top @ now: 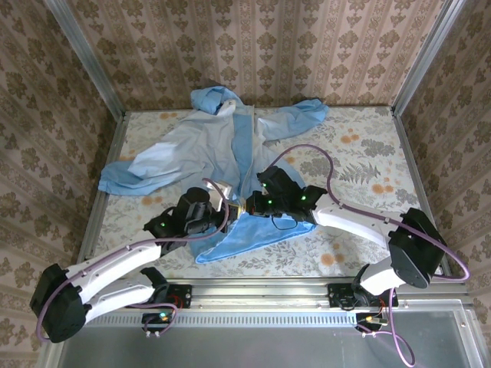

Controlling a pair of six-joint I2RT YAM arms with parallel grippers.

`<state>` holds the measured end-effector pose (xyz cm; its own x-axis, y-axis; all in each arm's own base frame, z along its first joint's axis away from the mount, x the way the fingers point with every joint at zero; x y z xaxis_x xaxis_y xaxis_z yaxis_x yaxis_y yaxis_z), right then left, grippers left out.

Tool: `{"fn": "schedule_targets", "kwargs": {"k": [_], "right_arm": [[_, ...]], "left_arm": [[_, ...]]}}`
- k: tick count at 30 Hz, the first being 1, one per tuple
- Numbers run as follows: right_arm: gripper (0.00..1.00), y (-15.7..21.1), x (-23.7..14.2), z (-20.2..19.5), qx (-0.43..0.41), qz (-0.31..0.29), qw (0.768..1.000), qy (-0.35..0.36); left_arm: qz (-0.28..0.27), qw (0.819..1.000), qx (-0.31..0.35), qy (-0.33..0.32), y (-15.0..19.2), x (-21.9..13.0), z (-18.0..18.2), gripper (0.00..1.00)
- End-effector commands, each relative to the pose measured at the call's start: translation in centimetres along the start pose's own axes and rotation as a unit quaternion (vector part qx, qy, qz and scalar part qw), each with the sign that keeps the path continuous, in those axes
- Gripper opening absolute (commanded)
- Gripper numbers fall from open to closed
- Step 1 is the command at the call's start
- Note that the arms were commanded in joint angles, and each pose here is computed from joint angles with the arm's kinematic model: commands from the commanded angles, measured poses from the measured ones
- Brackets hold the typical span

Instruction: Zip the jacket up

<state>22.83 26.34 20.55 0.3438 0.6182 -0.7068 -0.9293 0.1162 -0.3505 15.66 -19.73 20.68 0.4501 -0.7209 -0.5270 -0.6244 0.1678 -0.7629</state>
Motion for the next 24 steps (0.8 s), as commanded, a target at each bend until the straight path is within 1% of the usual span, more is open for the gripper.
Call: {"fn": "schedule_targets", "kwargs": {"k": [1,9,13,17,24], "right_arm": [[0.0,-0.6,-0.4,0.8,-0.003,0.004,1.0,-0.009],[0.0,-0.2,0.3,-0.1,0.015,0.027,1.0,-0.008],[0.0,-0.2,0.4,-0.2,0.021,0.03,0.999,-0.012],[0.0,-0.2,0.5,-0.4,0.023,0.032,0.999,-0.008],[0.0,-0.1,0.9,-0.5,0.023,0.045,0.999,0.0]], "left_arm": [[0.048,0.998,0.044,-0.02,1.6,0.2,0.0,0.0],[0.07,0.994,0.064,-0.048,4.1,0.6,1.0,0.0],[0.07,0.994,0.066,-0.054,4.6,0.9,1.3,0.0],[0.056,0.996,0.063,-0.039,4.3,1.1,1.0,0.0],[0.015,0.998,0.059,-0.019,2.3,0.5,0.1,0.0]]}}
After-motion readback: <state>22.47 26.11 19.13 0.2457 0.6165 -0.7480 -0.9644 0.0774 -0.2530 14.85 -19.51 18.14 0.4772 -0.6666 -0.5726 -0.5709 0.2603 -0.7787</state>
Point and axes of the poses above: each hand's point on the last joint's axis, 136 mm out from that joint toward the fingers, its own x axis out along the fingers, its own z axis along the line the jaws close on, y = z × x, the point moved 9 cm from there along -x, back along the fingers, and after that the axes turned 1 degree about -x, right-handed, at the moved point
